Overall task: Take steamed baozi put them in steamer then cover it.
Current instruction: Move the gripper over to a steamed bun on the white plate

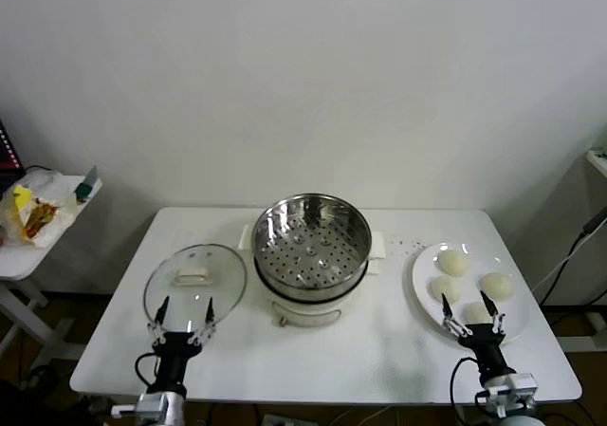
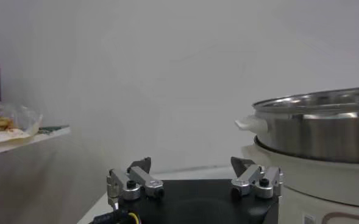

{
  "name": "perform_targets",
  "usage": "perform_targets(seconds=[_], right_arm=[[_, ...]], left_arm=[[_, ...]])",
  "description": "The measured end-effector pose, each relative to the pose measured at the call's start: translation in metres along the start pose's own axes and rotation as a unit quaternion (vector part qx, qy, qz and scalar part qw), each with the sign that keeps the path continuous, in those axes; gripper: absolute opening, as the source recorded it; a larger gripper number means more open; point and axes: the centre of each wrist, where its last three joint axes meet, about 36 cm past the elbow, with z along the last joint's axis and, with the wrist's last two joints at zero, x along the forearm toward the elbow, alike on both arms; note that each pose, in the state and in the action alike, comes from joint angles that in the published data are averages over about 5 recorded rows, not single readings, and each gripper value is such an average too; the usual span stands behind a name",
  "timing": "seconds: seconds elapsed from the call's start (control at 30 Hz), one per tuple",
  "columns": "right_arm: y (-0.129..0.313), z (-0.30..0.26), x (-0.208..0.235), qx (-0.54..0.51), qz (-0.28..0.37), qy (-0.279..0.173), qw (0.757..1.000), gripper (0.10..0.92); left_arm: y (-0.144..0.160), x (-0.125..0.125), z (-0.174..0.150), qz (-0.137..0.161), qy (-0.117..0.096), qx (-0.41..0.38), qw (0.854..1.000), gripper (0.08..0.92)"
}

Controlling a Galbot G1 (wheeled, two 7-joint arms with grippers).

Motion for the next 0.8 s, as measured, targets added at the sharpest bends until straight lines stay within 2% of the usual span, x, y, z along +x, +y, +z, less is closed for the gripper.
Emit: perform_targets(seconds=[0.2, 0.33, 0.5, 0.8], right_arm=[[-0.036, -0.026, -0.022, 0.075, -0.063, 0.036, 0.995, 0.823], [-0.074, -0.049, -0.043, 0.158, -0.131, 0.081, 0.975, 0.823], [-0.125, -0.081, -0.074, 0.263, -0.209, 0.140, 0.931, 0.823], [-0.186, -0.145, -0.146, 0.409, -0.317, 0.218, 0.827, 0.823]], left_arm=[[0.002, -0.002, -0.002, 0.005, -0.006, -0.004, 1.000, 0.823], [0.005, -0.006, -0.002, 0.008, -0.010, -0.008, 1.000, 0.823], [0.008, -0.008, -0.003, 0.014, -0.014, -0.013, 1.000, 0.823], [0.008, -0.008, 0.001, 0.023, -0.013, -0.016, 1.000, 0.823]])
